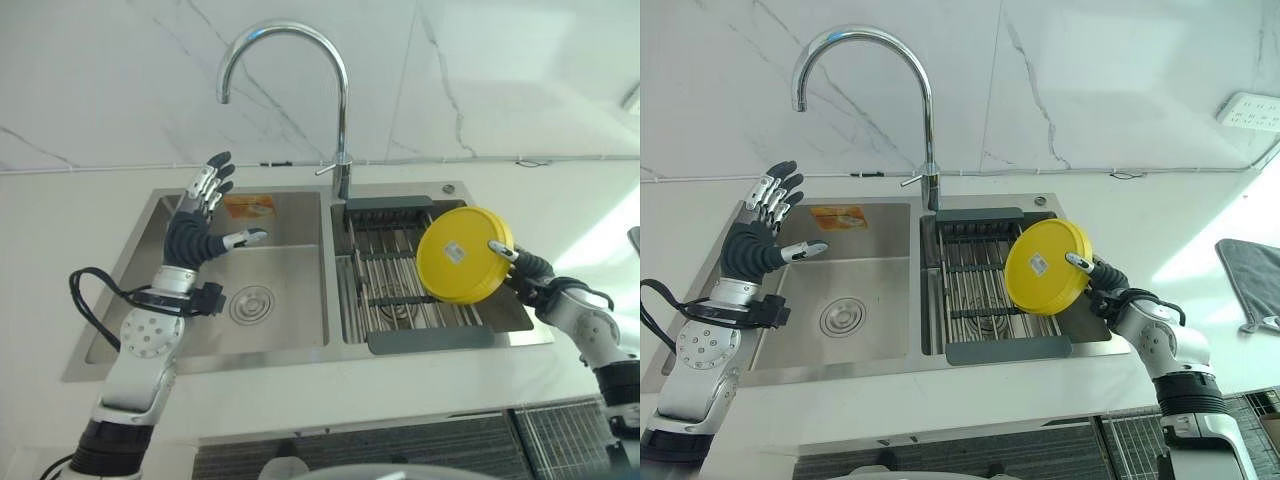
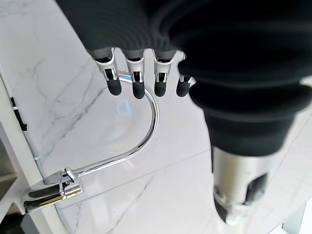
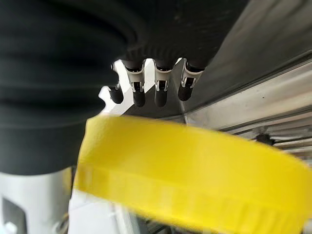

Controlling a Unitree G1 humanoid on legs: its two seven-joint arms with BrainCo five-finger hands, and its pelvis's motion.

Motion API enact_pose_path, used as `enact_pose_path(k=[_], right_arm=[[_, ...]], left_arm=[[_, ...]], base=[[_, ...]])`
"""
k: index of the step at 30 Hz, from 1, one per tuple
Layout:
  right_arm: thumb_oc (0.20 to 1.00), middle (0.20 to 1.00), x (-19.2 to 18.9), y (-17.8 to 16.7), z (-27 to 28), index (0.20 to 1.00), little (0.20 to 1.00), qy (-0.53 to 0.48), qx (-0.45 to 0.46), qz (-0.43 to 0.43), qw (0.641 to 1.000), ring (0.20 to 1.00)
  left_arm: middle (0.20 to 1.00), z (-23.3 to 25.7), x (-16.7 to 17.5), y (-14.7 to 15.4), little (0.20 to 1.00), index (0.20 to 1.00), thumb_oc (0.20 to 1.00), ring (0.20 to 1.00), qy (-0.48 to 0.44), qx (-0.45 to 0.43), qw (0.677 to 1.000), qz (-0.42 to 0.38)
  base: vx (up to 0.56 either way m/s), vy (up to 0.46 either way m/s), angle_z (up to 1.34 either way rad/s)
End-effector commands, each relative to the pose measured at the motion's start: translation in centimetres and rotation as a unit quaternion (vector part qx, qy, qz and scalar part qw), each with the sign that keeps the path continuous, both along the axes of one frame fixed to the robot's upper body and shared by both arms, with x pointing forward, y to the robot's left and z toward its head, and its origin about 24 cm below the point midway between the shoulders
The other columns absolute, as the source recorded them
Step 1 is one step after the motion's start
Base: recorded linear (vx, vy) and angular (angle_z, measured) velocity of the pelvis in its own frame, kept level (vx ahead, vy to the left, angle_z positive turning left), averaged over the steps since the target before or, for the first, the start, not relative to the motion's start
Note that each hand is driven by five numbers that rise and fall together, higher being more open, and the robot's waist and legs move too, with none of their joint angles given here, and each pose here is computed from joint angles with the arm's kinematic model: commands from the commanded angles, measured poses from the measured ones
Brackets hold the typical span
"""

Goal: Place the dishes in the dishwasher.

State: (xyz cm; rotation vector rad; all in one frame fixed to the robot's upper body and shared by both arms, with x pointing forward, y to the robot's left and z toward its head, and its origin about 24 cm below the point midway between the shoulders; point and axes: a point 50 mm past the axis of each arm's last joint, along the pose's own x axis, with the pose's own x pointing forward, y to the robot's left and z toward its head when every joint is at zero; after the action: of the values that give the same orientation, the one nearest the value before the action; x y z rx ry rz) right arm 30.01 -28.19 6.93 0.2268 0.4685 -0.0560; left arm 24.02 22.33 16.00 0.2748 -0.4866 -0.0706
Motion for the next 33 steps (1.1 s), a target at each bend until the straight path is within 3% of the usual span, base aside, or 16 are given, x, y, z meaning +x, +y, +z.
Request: enact_pose_path(k=[1, 3, 12, 16, 30, 33], right_arm=[[0.818, 0.818, 1.9, -1.1, 4.4, 0.818, 0.818, -0.056, -0.064, 0.010, 0.996, 0.818], [0.200, 0.200, 2.0, -1.8, 4.9, 0.200, 0.200, -0.060, -0.126, 0.020, 0.990, 0.200], [0.200, 0.200, 2.8, -0.2, 4.1, 0.200, 0.200, -0.041, -0.061, 0.054, 0.996, 0.200], [0.200, 0.200, 2.8, 0.3, 2.9, 0.200, 0.200, -0.025, -0.072, 0.083, 0.994, 0.200], [0.200, 0.200, 3.3, 1.5, 3.0, 0.200, 0.200, -0.059, -0.083, 0.052, 0.993, 0.200], [0.200, 0.200, 3.6, 2.6, 4.2, 0.200, 0.200, -0.104, -0.037, 0.047, 0.993, 0.200]], left_arm=[[1.000, 2.2, 0.6, -0.5, 1.000, 1.000, 1.000, 1.000, -0.043, 0.011, 0.999, -0.024], [1.000, 2.1, 0.6, -0.6, 1.000, 1.000, 1.000, 1.000, -0.039, 0.011, 0.999, -0.024], [1.000, 2.0, 1.1, -1.2, 1.000, 1.000, 1.000, 1.000, -0.031, 0.013, 0.999, -0.043], [1.000, 2.0, 1.3, -1.5, 1.000, 1.000, 1.000, 1.000, -0.030, 0.012, 0.998, -0.046], [1.000, 1.7, 1.4, -1.6, 1.000, 1.000, 1.000, 1.000, -0.029, 0.005, 0.999, -0.039], [1.000, 1.5, 1.5, -1.6, 1.000, 1.000, 1.000, 1.000, -0.026, 0.004, 0.999, -0.039]], base=[[0.00, 0.000, 0.00], [0.00, 0.000, 0.00], [0.00, 0.000, 0.00], [0.00, 0.000, 0.00], [0.00, 0.000, 0.00], [0.00, 0.000, 0.00]])
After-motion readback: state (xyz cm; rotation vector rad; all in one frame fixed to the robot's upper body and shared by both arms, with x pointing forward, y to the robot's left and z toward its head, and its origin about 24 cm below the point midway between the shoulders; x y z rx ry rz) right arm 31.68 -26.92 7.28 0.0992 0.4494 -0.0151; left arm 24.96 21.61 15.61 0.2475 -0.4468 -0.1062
